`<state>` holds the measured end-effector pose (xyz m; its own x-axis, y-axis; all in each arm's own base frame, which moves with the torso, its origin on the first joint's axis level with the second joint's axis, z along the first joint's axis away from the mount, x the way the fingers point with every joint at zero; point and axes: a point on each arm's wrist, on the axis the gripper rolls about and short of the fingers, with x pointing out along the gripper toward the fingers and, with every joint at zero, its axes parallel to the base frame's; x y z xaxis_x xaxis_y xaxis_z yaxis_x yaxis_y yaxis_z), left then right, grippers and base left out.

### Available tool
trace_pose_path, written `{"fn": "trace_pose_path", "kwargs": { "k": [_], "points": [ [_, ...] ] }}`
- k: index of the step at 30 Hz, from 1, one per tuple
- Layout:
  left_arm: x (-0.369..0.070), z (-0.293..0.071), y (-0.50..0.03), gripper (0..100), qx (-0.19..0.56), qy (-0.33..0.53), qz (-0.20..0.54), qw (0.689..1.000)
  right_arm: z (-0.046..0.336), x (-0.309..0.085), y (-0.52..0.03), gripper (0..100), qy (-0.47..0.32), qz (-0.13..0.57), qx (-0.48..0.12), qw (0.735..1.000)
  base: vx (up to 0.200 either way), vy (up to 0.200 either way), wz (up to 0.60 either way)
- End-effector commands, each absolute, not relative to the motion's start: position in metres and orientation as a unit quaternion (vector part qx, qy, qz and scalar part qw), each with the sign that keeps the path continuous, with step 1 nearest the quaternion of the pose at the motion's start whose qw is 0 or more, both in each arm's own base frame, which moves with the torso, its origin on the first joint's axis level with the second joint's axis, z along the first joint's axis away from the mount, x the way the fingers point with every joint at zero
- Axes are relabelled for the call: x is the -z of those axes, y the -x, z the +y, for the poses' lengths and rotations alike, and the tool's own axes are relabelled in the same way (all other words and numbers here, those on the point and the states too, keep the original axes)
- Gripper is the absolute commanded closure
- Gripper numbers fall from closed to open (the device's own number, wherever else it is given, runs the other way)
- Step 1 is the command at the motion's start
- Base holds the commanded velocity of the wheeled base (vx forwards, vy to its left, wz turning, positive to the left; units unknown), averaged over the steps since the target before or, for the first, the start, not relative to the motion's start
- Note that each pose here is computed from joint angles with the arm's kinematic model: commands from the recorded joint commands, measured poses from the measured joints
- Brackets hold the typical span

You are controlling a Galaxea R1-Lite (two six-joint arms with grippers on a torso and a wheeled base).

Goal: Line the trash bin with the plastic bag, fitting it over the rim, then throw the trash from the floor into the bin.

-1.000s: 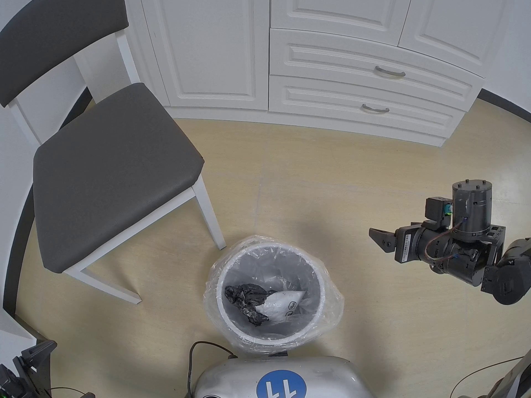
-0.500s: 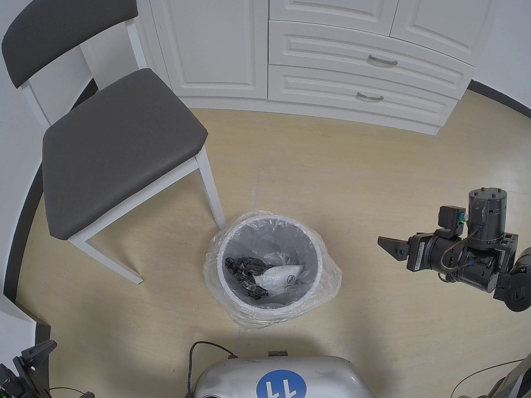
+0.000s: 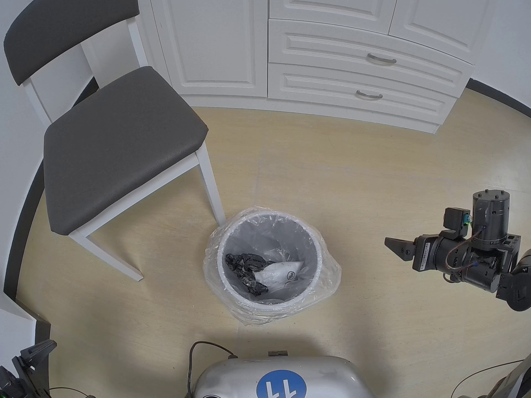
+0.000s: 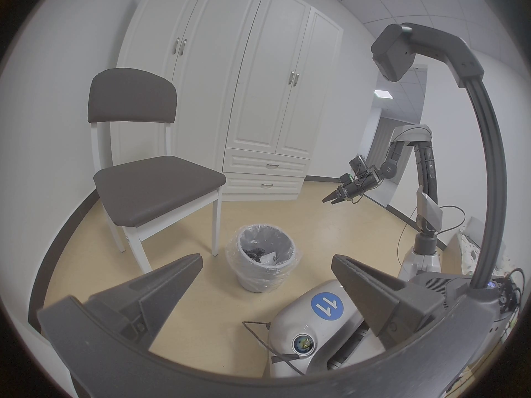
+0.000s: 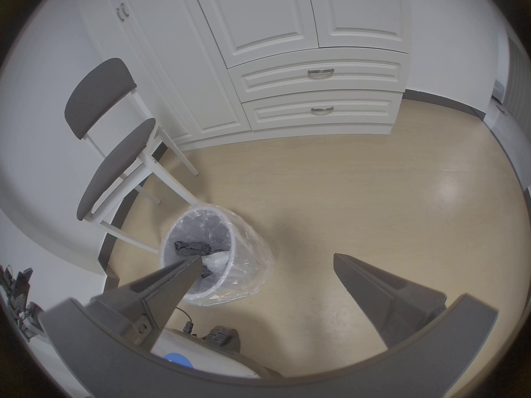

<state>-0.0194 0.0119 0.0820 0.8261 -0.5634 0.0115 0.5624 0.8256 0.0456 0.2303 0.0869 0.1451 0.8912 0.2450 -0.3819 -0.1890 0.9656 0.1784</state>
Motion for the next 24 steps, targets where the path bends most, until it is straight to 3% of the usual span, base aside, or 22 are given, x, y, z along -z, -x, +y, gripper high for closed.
{"fn": "trace_pose_path", "kwargs": {
  "k": [1, 6, 10, 14, 18, 24],
  "points": [
    [-0.078, 0.012, 0.020, 0, 0.299, -0.017, -0.016, 0.954, 0.082, -0.145, -0.232, 0, -0.070, 0.205, -0.101, 0.971, 0.000, 0.000, 0.00],
    [-0.163, 0.023, 0.055, 0, 0.413, 0.051, -0.181, 0.891, 0.077, -0.141, -0.237, 0, -0.070, 0.210, -0.091, 0.971, 0.000, 0.000, 0.00],
    [-0.187, 0.014, 0.047, 0, 0.291, 0.048, -0.132, 0.946, 0.081, -0.131, -0.244, 0, -0.062, 0.228, -0.089, 0.967, 0.000, 0.000, 0.00],
    [-0.183, 0.007, 0.022, 0, 0.212, 0.004, -0.061, 0.975, 0.082, -0.130, -0.245, 0, -0.059, 0.231, -0.085, 0.967, 0.000, 0.000, 0.00],
    [-0.183, 0.004, 0.004, 0, 0.133, -0.052, -0.020, 0.990, 0.082, -0.135, -0.242, 0, -0.053, 0.218, -0.071, 0.972, 0.000, 0.000, 0.00],
    [-0.183, 0.005, -0.005, 0, 0.040, -0.066, 0.013, 0.997, 0.076, -0.153, -0.230, 0, -0.010, 0.174, -0.023, 0.985, 0.000, 0.000, 0.00]
  ]
}}
